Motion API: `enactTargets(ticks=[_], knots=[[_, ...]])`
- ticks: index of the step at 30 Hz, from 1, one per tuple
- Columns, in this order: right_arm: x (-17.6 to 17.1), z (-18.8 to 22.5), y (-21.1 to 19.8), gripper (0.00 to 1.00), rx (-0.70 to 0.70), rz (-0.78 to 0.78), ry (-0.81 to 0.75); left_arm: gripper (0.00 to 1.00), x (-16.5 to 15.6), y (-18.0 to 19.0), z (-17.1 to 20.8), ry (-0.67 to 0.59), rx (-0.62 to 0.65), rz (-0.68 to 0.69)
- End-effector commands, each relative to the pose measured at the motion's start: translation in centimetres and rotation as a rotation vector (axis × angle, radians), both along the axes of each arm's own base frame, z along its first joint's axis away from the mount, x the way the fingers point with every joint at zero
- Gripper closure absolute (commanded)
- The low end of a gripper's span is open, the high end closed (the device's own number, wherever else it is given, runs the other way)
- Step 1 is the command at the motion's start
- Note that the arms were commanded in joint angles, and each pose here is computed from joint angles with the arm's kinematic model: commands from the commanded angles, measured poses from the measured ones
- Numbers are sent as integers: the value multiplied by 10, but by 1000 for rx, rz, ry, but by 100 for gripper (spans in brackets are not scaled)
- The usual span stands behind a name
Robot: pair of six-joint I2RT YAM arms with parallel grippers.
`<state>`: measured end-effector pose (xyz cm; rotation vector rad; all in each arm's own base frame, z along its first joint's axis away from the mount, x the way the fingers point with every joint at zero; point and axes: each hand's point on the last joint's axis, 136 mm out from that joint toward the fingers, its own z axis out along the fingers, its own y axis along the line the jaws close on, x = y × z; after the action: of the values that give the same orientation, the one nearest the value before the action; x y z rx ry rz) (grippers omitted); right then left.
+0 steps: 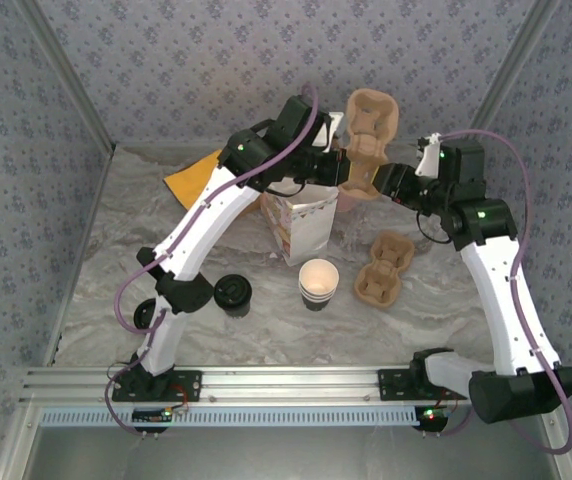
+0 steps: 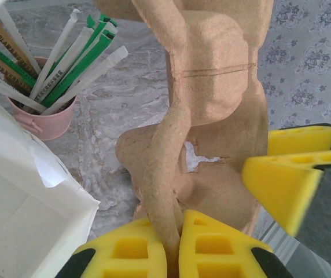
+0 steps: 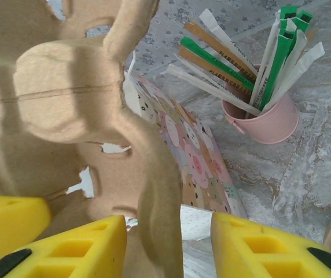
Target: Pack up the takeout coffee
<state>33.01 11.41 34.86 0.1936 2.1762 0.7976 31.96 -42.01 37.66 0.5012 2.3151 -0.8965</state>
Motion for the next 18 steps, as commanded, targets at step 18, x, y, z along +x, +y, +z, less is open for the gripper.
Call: enactTargets(ticks=[18], knots=[[2,7,6,88,-23,22,-25,87,-11,-8,2,3,-12,-37]])
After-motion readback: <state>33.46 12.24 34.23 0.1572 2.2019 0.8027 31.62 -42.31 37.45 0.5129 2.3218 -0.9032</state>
